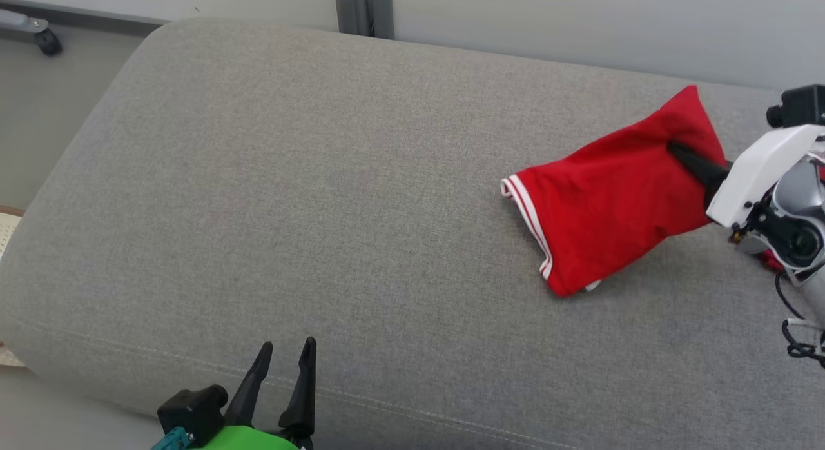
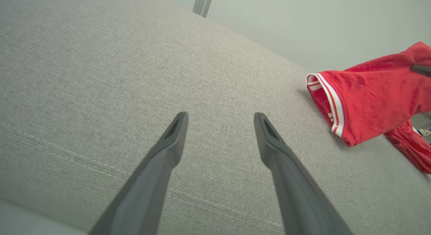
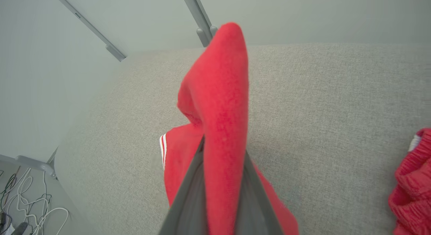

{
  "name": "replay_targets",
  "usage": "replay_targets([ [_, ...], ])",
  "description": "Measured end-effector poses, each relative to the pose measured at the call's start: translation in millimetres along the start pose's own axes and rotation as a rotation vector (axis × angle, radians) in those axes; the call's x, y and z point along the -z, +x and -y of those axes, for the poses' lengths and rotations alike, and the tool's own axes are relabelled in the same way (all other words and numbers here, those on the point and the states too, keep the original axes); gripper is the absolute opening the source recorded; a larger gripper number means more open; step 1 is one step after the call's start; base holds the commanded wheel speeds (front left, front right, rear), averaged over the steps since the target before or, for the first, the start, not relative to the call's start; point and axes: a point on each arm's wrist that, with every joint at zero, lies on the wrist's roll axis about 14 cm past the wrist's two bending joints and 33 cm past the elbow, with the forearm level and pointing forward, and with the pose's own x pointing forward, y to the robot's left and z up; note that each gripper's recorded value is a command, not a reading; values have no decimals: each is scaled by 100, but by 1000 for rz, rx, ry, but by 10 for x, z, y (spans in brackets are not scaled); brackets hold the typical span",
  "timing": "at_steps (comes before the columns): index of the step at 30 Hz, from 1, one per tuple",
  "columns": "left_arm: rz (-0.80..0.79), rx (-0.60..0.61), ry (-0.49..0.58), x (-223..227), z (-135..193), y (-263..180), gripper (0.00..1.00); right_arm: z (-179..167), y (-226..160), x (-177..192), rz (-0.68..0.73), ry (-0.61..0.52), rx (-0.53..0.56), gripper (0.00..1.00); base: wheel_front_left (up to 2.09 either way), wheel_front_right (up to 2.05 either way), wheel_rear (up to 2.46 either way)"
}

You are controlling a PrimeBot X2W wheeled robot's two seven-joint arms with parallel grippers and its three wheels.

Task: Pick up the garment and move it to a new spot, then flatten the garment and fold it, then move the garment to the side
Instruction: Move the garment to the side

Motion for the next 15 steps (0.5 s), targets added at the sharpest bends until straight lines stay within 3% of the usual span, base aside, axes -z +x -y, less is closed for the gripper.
replay_targets([
  [4, -13, -17, -1, 21, -35, 51, 100, 123, 86, -228, 16, -11, 11, 0, 0, 0, 0],
  [15, -52, -28, 5, 107, -85, 178, 100, 448, 131, -348, 39, 36, 66, 0, 0, 0, 0],
])
